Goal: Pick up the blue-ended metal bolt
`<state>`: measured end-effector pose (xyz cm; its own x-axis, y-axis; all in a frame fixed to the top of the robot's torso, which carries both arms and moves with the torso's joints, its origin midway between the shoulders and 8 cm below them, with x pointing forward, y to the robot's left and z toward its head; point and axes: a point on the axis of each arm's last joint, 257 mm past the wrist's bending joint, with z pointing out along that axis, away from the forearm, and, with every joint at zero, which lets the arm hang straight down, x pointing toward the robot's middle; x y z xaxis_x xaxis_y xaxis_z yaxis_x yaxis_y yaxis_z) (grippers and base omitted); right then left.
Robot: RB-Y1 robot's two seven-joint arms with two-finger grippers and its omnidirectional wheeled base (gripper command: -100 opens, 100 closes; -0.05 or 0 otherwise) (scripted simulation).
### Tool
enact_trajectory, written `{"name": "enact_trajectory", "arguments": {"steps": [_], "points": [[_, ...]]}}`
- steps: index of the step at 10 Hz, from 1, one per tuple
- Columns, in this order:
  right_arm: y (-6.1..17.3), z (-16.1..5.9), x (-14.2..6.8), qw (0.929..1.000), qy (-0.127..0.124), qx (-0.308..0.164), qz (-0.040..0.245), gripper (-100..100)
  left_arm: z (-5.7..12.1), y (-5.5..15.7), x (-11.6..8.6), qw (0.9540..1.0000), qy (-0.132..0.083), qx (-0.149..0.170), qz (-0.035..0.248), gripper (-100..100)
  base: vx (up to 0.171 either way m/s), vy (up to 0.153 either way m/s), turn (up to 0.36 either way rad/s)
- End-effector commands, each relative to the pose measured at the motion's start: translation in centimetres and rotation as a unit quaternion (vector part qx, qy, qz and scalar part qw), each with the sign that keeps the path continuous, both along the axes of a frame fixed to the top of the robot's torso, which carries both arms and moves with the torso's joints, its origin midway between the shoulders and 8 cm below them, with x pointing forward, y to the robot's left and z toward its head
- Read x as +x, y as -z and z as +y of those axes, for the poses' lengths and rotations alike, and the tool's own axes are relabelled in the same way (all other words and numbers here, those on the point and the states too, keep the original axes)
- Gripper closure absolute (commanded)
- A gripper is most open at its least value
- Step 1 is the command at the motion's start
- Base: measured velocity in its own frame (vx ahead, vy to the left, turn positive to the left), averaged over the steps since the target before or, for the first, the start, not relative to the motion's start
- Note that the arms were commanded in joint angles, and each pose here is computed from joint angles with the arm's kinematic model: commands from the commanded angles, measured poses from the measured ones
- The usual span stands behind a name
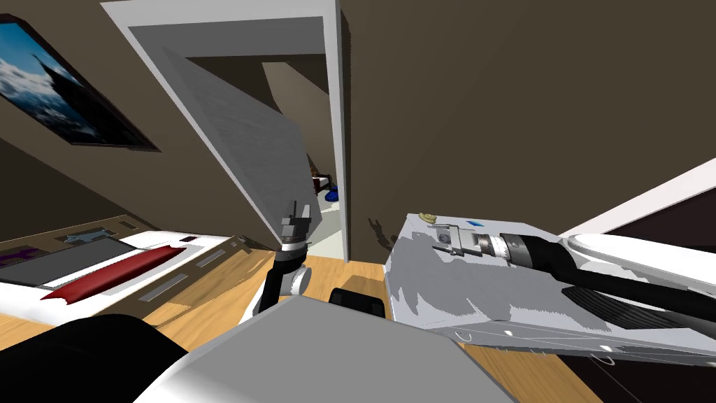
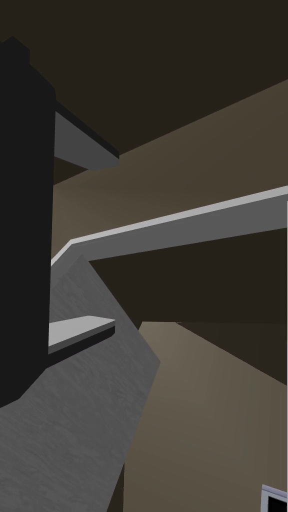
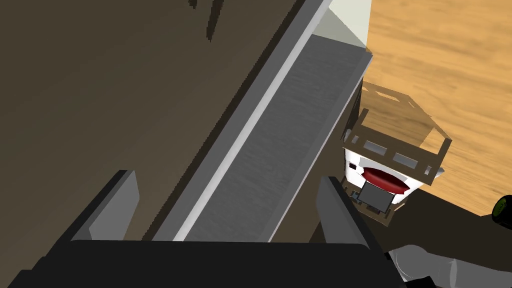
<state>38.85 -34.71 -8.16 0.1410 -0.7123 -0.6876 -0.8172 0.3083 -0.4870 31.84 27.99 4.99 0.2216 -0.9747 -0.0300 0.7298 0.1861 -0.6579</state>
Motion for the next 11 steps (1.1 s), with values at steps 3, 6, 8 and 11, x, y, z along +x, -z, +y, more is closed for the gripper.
{"name": "enact_trajectory", "arguments": {"steps": [3, 6, 8, 11], "points": [[1.2, -1.4, 0.5, 0.9979, -0.011, -0.059, 0.023, -100, 0.0, 0.0, 0.0, 1.0, 0.0, 0.0, 0.0, 0, 0.031, -0.026, -0.021], [1.9, -2.7, 0.7, 0.9941, -0.015, -0.1, 0.04, -100, 0.0, 0.0, 0.0, 1.0, 0.0, 0.0, 0.0, 0, 0.044, -0.034, -0.021], [2.6, -3.9, 0.9, 0.9887, -0.019, -0.138, 0.057, -100, 0.0, 0.0, 0.0, 1.0, 0.0, 0.0, 0.0, 0, 0.036, -0.032, -0.037], [3.7, -6.2, 1.2, 0.9756, -0.024, -0.201, 0.085, -100, 0.0, 0.0, 0.0, 1.0, 0.0, 0.0, 0.0, 0, 0.047, -0.041, -0.038]]}}
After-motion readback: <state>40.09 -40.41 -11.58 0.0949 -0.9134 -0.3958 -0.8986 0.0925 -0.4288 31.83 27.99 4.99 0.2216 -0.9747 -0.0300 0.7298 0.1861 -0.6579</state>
